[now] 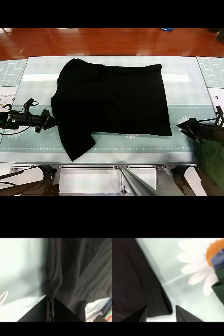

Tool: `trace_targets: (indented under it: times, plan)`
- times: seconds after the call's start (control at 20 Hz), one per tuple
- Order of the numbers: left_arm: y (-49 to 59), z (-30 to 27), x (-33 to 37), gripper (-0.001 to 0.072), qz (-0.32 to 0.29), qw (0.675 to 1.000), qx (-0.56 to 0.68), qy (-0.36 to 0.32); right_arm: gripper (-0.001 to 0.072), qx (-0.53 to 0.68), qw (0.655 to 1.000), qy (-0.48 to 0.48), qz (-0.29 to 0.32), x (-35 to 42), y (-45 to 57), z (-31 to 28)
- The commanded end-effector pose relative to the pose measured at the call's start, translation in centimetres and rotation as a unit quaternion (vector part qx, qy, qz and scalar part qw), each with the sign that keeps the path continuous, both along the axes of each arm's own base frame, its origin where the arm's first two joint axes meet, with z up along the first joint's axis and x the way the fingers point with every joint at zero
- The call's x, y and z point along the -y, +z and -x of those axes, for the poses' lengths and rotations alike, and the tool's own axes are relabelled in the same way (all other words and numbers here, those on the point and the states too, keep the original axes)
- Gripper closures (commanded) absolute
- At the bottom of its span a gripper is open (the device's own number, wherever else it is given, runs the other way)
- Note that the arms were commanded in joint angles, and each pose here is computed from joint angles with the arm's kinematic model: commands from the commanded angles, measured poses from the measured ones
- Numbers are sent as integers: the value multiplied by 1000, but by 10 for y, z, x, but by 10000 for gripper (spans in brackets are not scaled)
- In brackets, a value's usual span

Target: Fold the shirts.

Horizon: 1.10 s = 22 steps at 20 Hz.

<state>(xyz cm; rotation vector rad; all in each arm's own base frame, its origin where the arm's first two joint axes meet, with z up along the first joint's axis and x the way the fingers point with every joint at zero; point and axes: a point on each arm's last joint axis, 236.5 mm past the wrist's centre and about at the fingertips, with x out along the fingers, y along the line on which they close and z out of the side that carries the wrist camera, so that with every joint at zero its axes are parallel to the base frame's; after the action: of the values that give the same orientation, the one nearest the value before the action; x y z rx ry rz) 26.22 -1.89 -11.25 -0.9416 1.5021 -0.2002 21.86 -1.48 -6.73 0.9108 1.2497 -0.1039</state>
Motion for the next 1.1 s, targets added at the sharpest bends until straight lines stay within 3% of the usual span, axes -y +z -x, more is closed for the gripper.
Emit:
trace_targets:
  times: [0.0,0.4,0.5,0.55,0.7,0.9,1.05]
  plan:
    - [3,0,3,689,7,1000,0,-2,305,-56,997,30,-41,-18,-17,16]
    - [3,0,3,689,7,1000,0,-1,323,-59,992,43,-100,-58,-50,-17]
    - [3,0,3,689,8,1000,0,-2,514,-24,991,51,-119,-74,-43,-40]
    - [3,0,3,689,8,1000,0,-2,687,-3,991,74,-116,-79,-37,-48]
    - [15,-8,1,689,6,1000,19,-3,687,50,985,126,-108,-86,4,-74]
    - [132,-84,5,689,44,978,203,31,687,198,968,155,-14,-57,129,-142]
    - [281,-129,0,689,37,916,395,56,687,338,923,157,96,-32,271,-182]
